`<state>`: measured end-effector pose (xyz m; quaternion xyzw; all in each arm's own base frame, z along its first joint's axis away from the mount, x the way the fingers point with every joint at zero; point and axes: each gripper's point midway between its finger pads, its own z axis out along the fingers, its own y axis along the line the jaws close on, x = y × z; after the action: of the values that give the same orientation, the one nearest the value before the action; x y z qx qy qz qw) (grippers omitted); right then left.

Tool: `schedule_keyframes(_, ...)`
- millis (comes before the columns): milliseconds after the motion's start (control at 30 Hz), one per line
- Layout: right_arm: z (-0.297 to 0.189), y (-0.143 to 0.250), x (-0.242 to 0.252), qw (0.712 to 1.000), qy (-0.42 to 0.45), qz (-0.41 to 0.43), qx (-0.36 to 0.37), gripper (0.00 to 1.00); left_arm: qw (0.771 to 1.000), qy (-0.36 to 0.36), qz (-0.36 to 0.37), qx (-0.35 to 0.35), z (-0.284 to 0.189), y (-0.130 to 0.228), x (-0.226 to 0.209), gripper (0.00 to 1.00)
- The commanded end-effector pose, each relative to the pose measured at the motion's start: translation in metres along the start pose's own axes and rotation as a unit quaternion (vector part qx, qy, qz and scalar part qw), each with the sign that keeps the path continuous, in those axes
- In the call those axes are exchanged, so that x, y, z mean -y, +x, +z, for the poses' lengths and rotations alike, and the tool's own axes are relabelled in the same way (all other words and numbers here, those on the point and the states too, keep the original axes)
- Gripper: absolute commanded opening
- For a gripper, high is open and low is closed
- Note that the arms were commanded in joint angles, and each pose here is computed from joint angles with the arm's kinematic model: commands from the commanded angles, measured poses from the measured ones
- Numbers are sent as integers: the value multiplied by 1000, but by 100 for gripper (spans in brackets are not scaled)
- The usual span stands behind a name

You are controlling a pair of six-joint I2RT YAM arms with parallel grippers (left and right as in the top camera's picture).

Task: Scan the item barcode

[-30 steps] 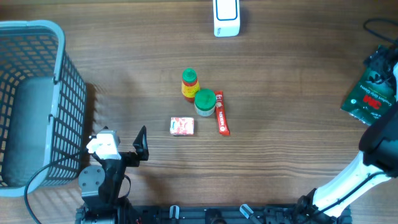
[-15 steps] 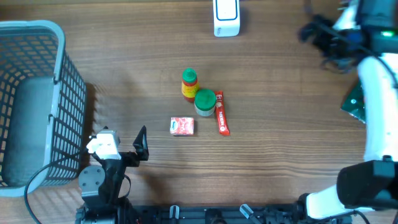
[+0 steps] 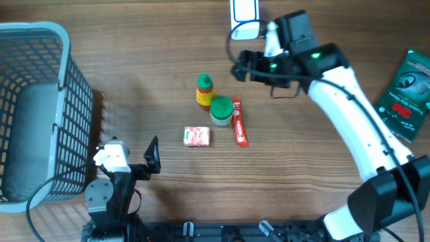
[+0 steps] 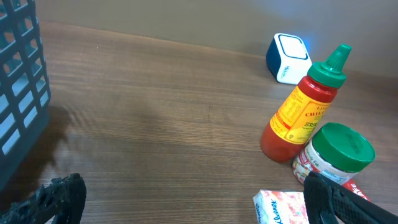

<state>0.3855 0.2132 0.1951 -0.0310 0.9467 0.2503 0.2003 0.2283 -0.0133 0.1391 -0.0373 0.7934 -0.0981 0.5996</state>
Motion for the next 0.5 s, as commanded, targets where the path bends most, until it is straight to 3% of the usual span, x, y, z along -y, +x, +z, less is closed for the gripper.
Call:
schedule_keyframes(0,15,10,-43,990,-22,-142,9,100,1000,-2,10,-2,1,3,-1,100)
schedule_keyframes(167,25,1,-59,974,79,-197,83,100,1000,-2,10,-2,1,3,-1,100)
schedule_keyframes(333,48,-1,-81,966,80,-218,111,100,1000,-2,10,-2,1,3,-1,100)
schedule_keyframes(467,83,-3,-64,971,111,-181,109,100,1000,-2,10,-2,1,3,-1,100)
